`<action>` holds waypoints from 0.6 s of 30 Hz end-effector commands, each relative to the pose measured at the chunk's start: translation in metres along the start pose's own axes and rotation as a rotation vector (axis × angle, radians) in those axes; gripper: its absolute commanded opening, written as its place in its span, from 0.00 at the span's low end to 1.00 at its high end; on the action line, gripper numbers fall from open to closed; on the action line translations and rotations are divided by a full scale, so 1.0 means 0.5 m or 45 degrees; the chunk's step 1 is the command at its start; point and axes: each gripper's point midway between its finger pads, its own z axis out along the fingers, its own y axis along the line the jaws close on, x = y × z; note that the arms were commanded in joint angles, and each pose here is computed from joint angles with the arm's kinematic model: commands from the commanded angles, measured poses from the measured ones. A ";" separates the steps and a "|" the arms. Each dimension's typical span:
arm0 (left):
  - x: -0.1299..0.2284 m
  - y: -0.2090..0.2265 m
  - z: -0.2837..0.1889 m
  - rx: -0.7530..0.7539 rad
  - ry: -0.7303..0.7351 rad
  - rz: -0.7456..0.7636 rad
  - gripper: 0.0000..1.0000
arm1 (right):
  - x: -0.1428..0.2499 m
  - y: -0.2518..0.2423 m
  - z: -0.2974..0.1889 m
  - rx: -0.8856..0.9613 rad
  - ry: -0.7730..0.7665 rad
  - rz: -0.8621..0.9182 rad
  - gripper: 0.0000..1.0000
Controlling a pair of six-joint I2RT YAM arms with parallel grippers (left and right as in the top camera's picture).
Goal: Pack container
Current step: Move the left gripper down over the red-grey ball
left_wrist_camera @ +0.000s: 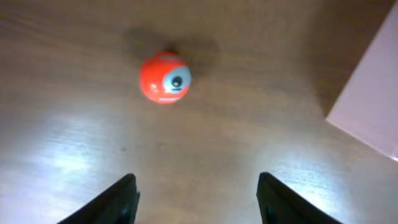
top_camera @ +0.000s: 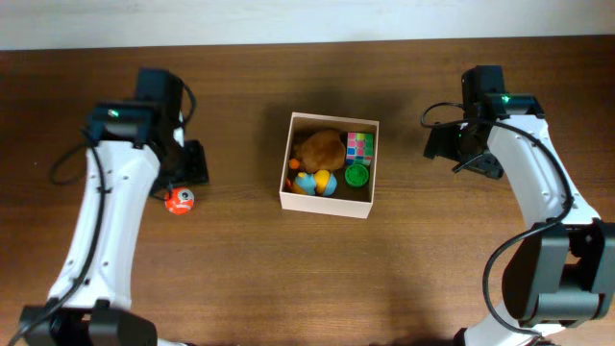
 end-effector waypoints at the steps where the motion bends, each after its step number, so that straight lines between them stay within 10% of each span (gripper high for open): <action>1: 0.006 0.001 0.072 0.021 -0.005 -0.018 0.67 | 0.002 -0.004 0.002 0.004 0.004 0.015 0.99; 7: -0.016 -0.002 0.130 0.021 -0.093 0.012 0.97 | 0.002 -0.004 0.002 0.005 0.004 0.015 0.99; 18: -0.062 0.059 0.143 -0.189 -0.219 0.096 0.99 | 0.002 -0.004 0.002 0.004 0.004 0.015 0.99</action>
